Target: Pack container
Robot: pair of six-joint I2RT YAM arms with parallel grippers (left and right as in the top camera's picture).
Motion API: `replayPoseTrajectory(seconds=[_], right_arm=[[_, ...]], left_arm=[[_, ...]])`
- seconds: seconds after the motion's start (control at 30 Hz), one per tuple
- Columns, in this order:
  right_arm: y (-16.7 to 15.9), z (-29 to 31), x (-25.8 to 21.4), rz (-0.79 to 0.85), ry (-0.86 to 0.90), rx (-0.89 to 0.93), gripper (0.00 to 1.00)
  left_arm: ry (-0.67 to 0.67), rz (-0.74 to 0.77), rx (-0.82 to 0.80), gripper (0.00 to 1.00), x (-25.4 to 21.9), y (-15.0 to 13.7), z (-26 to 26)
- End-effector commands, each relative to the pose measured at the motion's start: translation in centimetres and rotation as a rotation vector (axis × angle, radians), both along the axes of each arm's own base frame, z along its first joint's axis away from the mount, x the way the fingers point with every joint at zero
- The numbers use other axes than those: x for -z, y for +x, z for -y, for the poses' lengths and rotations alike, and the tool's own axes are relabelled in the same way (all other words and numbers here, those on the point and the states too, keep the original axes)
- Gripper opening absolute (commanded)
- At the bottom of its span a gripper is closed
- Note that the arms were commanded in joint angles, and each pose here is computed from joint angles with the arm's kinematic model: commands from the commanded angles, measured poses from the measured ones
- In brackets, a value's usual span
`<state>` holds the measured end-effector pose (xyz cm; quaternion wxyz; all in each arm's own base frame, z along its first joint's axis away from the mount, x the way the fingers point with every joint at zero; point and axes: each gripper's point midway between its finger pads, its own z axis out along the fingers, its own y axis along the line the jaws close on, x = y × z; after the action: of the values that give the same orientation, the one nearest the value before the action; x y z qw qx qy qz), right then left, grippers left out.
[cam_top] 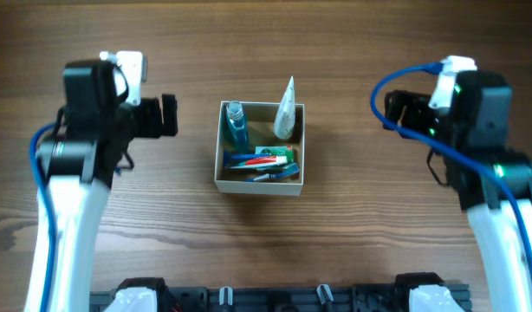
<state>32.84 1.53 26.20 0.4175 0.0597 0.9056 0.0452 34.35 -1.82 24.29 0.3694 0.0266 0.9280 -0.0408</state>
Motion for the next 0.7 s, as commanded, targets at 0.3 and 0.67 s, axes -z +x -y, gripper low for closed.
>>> replayPoseTrajectory(seconds=[0.3,0.67], right_arm=[[-13.0,0.8,4.7,0.026,0.118,0.139,1.00],[-13.6,0.9,5.5,-0.017,0.112,0.142,1.00]], left_arm=[[-0.165,0.307,-0.027,1.00,-1.5,-11.9,1.2],[-0.165,0.293,-0.028,1.00,-1.2,-12.0,1.2]])
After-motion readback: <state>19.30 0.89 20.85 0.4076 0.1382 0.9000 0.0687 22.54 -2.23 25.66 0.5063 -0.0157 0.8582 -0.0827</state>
